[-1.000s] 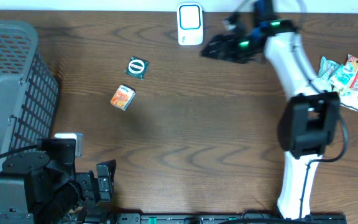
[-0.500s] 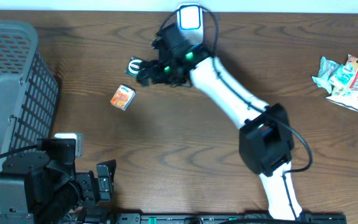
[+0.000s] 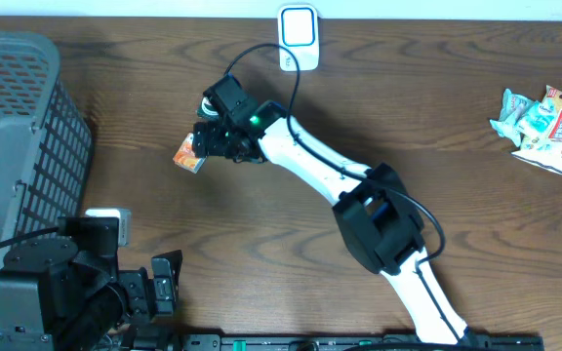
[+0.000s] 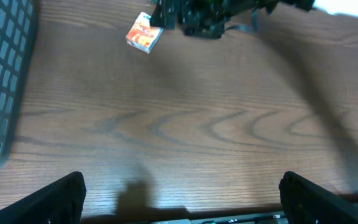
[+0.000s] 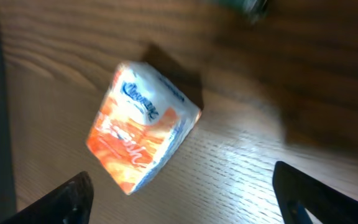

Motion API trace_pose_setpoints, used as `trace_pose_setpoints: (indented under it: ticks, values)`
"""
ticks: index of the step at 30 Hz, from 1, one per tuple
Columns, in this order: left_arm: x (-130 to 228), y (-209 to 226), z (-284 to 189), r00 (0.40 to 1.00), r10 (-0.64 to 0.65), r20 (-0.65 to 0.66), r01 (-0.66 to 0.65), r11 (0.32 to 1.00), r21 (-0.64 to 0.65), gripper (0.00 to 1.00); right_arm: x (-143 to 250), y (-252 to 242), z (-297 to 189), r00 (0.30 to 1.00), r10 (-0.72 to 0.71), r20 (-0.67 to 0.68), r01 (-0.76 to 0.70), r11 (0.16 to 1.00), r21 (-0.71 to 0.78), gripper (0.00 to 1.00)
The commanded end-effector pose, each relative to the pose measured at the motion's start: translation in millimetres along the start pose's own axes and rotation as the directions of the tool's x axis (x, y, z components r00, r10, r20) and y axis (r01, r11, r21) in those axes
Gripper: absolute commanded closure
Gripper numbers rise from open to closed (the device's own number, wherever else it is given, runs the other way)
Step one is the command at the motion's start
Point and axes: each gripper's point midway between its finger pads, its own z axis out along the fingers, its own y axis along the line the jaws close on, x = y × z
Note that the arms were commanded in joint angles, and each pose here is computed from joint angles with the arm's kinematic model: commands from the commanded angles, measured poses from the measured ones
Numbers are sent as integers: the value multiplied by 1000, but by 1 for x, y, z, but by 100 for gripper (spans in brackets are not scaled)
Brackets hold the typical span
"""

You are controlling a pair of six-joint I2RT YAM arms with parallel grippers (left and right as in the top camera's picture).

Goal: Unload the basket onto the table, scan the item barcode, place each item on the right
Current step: 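Move the right gripper left over the orange Kleenex pack, then grasp the orange Kleenex pack with the right gripper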

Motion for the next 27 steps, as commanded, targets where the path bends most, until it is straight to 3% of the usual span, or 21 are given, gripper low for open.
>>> trace_pose_setpoints:
  ticks: [1, 4, 14, 18, 27]
  values:
    - [-1, 2, 0, 1000, -5, 2, 5, 1000, -10, 2, 13, 7, 10, 999, 36, -35, -36, 999, -20, 20]
    - [-1, 1, 0, 1000, -5, 2, 5, 1000, -9, 2, 14, 9, 12, 996, 88, -35, -89, 996, -22, 33]
    - [-1, 2, 0, 1000, -5, 2, 5, 1000, -10, 2, 1, 9, 20, 989, 141, 39, -141, 990, -18, 36]
    - [-1, 1, 0, 1000, -5, 2, 5, 1000, -9, 3, 10, 5, 37, 979, 202, 3, -202, 979, -28, 41]
    - [-1, 1, 0, 1000, -5, 2, 5, 1000, -9, 3, 32, 6, 56, 977, 196, -84, -200, 979, -42, 53]
